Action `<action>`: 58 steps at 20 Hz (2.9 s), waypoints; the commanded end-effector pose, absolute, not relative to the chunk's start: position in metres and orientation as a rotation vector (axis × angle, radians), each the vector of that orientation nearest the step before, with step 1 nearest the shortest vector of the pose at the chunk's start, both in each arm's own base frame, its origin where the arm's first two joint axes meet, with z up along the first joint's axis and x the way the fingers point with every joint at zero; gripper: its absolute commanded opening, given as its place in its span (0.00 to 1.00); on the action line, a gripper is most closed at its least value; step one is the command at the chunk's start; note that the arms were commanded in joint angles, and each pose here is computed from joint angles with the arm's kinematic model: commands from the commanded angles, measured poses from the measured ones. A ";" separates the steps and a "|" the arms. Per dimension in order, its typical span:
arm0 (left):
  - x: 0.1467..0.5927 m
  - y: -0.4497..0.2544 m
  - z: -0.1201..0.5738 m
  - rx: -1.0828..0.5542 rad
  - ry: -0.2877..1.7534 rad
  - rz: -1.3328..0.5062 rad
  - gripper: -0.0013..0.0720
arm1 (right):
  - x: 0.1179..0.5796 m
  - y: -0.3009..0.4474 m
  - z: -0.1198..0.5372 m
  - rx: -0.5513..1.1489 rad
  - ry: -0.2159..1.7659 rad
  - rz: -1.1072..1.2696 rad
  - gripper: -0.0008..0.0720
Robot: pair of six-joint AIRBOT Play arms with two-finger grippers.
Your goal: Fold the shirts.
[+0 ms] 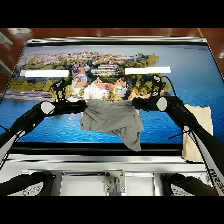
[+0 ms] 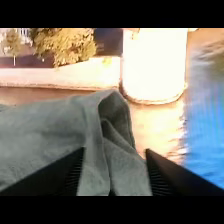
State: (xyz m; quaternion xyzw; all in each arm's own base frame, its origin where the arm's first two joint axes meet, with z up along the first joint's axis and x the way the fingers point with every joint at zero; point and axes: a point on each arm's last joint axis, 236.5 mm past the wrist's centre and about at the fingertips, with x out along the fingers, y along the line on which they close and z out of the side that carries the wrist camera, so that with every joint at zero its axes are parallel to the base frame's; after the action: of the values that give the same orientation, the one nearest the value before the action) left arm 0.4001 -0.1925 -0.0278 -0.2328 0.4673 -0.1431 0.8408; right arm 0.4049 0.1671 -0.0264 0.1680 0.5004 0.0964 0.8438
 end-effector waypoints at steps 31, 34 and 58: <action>0.319 -0.203 -0.054 -0.238 1.335 -0.591 0.07 | 0.222 0.166 -0.120 0.632 1.725 0.387 0.95; 0.328 -0.206 -0.041 -0.235 1.296 -0.599 0.07 | 0.233 0.180 -0.124 0.624 1.683 0.378 0.60; 0.206 -0.158 0.543 -0.285 -0.002 -0.714 0.07 | 0.232 0.116 0.529 0.120 -0.026 0.500 0.09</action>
State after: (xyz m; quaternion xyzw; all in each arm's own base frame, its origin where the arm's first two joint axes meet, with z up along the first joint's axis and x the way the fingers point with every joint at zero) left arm 0.2348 -0.1525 0.5282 -0.1147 0.0098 -0.3208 0.9401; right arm 0.2580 0.1217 0.5060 0.0489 0.0129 0.2486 0.9673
